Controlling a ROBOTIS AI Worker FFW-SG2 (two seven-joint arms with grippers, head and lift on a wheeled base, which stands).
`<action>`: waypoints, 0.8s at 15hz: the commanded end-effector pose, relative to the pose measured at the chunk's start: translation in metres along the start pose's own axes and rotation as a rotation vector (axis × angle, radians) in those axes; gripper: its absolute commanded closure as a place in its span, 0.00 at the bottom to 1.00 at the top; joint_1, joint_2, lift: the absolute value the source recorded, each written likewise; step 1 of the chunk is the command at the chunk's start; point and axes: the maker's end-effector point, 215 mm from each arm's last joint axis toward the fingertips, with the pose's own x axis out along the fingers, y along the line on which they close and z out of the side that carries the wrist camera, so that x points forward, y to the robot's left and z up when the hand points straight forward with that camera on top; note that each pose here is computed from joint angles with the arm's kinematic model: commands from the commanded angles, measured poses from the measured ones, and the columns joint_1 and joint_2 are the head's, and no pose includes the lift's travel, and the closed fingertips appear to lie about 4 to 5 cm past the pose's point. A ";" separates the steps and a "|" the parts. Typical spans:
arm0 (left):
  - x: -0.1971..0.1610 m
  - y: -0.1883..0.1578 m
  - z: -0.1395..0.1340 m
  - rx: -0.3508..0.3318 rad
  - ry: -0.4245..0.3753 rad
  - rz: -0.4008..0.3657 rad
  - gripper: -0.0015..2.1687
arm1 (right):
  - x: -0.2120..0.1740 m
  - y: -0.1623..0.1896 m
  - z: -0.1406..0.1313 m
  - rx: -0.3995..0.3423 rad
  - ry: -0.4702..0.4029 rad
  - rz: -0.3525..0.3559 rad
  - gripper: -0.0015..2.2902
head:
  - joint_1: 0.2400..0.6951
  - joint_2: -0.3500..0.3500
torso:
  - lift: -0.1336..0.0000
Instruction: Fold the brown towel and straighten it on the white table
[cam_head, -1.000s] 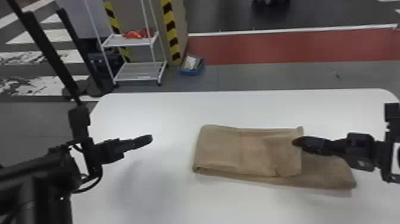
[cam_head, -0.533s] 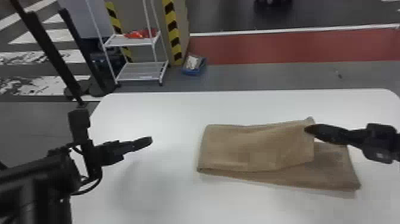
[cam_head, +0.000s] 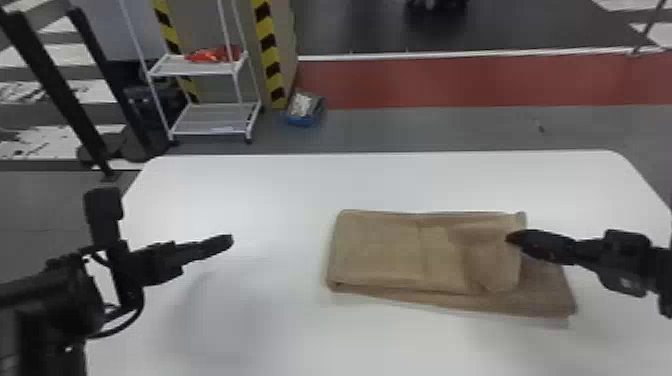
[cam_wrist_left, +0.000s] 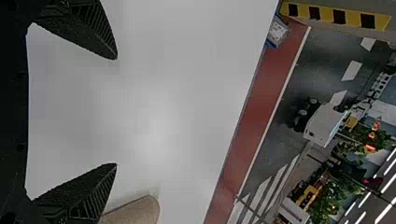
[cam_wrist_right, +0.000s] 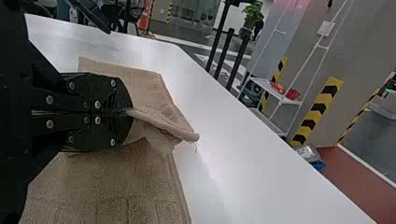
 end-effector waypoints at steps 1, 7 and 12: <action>-0.001 0.000 -0.003 -0.002 0.005 0.002 0.03 | -0.002 -0.003 -0.002 0.010 0.003 -0.003 0.51 | 1.00 0.64 | 0.07; -0.005 -0.003 0.000 0.000 0.003 0.004 0.03 | 0.008 0.065 0.005 -0.102 0.005 0.125 0.51 | 1.00 0.66 | 0.07; -0.009 -0.002 0.006 0.008 -0.003 0.009 0.03 | 0.031 0.158 -0.012 -0.185 0.031 0.332 0.51 | 1.00 0.75 | 0.07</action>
